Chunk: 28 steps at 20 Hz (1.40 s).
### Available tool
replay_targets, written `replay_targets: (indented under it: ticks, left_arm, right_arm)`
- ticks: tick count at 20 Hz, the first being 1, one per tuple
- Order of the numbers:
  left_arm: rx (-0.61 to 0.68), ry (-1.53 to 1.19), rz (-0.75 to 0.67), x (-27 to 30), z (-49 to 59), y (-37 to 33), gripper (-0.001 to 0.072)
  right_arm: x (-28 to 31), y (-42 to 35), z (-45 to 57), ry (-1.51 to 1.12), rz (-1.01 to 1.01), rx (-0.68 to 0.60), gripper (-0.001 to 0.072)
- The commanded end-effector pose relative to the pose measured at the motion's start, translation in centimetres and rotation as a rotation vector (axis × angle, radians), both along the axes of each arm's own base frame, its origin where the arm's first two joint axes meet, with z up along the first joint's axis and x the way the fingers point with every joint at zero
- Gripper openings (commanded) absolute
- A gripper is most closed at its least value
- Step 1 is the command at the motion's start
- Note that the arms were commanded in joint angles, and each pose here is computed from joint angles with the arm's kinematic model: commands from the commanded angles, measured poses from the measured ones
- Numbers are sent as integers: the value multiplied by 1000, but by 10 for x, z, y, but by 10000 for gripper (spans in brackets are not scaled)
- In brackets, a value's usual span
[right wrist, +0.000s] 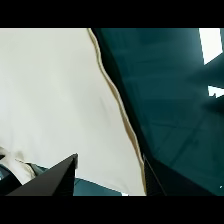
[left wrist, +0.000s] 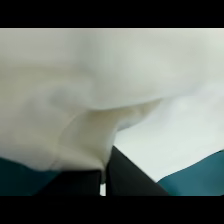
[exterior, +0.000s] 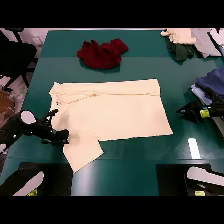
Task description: Fold the shirts.
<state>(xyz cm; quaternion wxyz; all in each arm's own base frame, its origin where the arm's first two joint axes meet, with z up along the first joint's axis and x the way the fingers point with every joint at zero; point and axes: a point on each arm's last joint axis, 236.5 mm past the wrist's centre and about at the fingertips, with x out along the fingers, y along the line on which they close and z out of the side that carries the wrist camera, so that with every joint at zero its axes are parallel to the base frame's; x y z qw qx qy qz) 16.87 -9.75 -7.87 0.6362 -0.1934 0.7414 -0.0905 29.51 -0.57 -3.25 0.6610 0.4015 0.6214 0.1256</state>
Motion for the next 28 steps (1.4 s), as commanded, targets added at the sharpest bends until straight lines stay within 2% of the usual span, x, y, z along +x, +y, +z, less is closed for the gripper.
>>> replay_targets:
  ticks: [1, 6, 9, 10, 13, 18, 19, 22, 23, 24, 28]
  left_arm:
    - [-20, -15, -19, 6, 12, -6, 26]
    - [4, -102, -53, 36, 51, -1, 26]
    - [7, -113, -55, 40, 54, 0, 26]
    - [7, -110, -57, 39, 54, 0, 26]
    - [8, -110, -58, 39, 54, 0, 26]
    - [10, -109, -63, 38, 54, 1, 26]
    - [10, -109, -63, 38, 54, 1, 26]
    - [15, -111, -64, 38, 54, 2, 26]
    - [18, -111, -65, 38, 54, 2, 26]
    - [27, -114, -71, 37, 55, 5, 26]
    - [145, -178, -70, 40, 78, 32, 26]
  right_arm:
    - [-4, -1, -2, 11, 12, -9, 478]
    - [-31, -9, -14, 123, 55, -61, 485]
    - [-45, 2, -18, 174, 64, -19, 494]
    - [-55, 9, -24, 204, 70, 3, 549]
    - [-78, 26, -45, 265, 69, 32, 554]
    - [-80, 43, -64, 258, 106, -12, 547]
    - [-77, 48, -65, 245, 120, -22, 525]
    - [-67, 60, -62, 209, 163, -36, 146]
    - [-62, 62, -58, 191, 181, -44, 52]
    - [-56, 62, -52, 165, 195, -55, 19]
    - [-22, 67, 2, -7, 230, -134, 17]
